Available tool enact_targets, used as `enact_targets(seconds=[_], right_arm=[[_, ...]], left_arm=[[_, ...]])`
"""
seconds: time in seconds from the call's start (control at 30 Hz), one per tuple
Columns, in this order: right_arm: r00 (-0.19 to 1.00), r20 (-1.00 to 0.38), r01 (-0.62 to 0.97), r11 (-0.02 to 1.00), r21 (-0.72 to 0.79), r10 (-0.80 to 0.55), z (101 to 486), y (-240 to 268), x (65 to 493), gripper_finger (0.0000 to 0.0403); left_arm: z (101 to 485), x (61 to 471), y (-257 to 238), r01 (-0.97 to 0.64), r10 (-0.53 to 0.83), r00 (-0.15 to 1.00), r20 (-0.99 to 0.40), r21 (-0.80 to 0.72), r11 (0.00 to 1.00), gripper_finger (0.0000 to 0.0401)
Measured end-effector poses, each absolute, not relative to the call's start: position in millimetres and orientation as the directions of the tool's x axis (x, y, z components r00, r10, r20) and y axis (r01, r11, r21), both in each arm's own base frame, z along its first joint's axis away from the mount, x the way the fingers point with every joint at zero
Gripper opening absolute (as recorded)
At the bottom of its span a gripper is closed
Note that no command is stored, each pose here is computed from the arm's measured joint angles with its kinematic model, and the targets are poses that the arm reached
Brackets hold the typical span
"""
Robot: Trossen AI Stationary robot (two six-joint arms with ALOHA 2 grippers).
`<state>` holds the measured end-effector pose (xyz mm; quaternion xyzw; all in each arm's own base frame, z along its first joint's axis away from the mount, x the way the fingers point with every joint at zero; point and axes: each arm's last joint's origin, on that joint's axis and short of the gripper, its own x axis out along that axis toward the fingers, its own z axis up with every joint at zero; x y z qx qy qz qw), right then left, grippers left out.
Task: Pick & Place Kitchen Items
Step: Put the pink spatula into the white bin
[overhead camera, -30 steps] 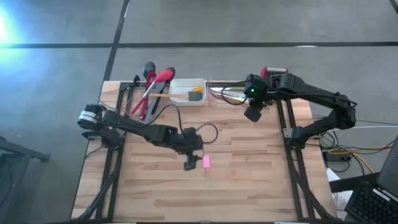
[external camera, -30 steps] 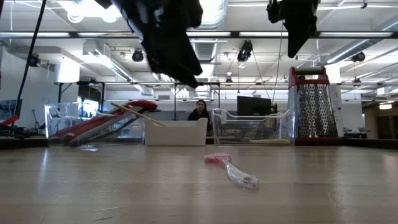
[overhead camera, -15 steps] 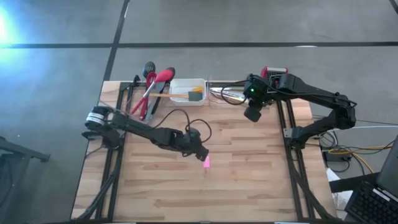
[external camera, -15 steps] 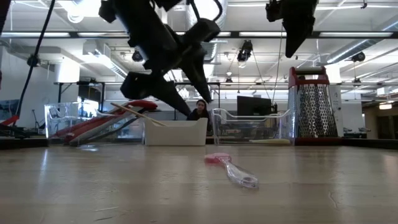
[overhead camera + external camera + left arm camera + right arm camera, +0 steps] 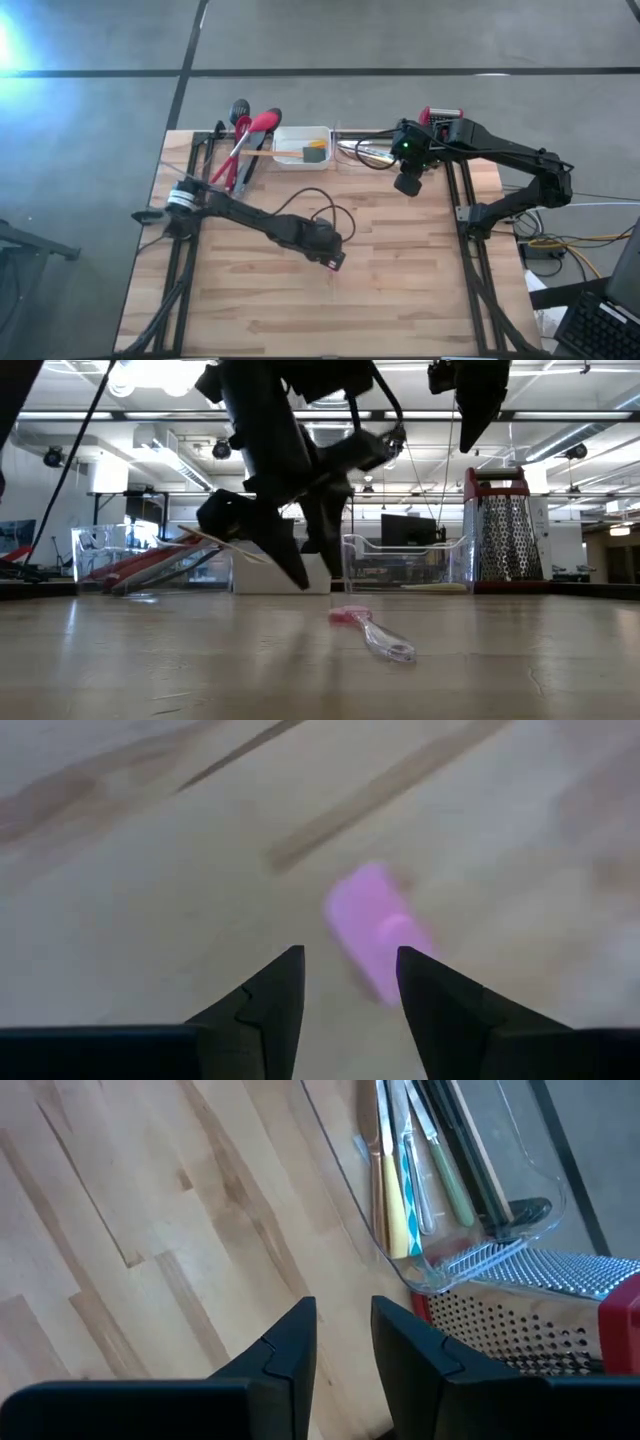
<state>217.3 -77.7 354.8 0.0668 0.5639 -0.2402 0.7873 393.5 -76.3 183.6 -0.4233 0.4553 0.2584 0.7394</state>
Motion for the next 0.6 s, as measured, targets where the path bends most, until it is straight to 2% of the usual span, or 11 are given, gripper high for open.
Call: enact_targets(seconds=[0.13, 0.33, 0.6], right_arm=[[0.248, -0.92, 0.453, 0.876, -0.166, -0.303, 355, -78, 217, 0.0098], [0.245, -0.919, 0.451, 0.875, -0.175, -0.31, 355, -78, 217, 0.0103], [0.239, -0.915, 0.46, 0.868, -0.188, -0.325, 355, -78, 217, 0.0101]], left_arm=[[175, 402, -81, -0.795, -0.013, 0.375, -0.927, -0.329, 0.51, 0.0163], [172, 415, -89, -0.743, -0.095, 0.384, -0.918, -0.368, 0.559, 0.0163], [167, 416, -89, -0.73, -0.089, 0.393, -0.915, -0.37, 0.575, 0.0163]])
